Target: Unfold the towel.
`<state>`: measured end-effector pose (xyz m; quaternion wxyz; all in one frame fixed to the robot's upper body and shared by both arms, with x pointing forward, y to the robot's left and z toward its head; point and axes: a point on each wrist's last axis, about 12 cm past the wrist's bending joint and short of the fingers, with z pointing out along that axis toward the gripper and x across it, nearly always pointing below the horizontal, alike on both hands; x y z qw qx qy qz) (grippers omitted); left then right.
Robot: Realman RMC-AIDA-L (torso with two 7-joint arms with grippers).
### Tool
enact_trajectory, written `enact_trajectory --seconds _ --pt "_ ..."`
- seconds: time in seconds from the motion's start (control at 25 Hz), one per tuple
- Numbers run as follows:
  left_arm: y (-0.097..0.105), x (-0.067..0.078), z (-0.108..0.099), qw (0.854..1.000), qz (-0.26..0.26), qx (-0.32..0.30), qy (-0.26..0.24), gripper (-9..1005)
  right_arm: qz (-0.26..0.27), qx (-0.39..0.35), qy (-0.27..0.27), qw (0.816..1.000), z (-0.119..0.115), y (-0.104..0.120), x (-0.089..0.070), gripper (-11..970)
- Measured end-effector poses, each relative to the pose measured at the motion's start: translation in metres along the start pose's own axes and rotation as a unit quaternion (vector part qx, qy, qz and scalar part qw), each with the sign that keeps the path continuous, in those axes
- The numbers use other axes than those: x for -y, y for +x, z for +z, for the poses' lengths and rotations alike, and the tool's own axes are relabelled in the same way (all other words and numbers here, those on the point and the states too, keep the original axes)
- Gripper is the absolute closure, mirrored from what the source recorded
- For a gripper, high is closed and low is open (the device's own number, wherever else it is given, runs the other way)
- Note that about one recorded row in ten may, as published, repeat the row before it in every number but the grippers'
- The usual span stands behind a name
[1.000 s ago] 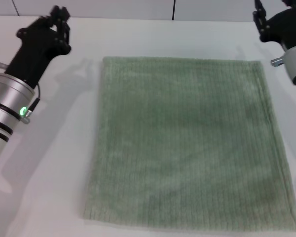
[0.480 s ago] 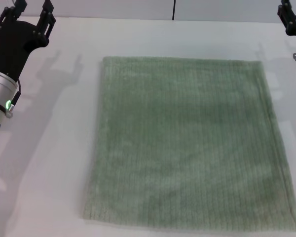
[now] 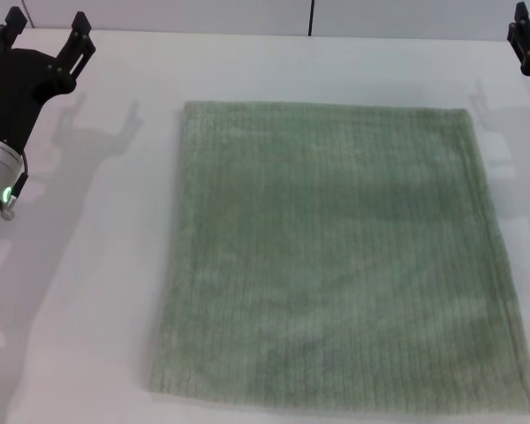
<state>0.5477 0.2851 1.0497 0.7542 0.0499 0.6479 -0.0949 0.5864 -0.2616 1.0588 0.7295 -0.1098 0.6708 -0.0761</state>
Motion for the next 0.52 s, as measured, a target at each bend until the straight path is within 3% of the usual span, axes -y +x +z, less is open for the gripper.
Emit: enact_trajectory --seconds 0.08,0.52 --pt "0.0017 -0.0016 -0.002 1.0 0.0 -0.005 -0.004 134 -0.001 0.001 -0.004 1.0 0.0019 -0.0012 -0.0011 224" --pt "0.0045 -0.0039 -0.0041 1.0 -0.007 -0.01 -0.017 133 -0.004 0.008 -0.008 1.0 0.0061 -0.005 -0.002 223"
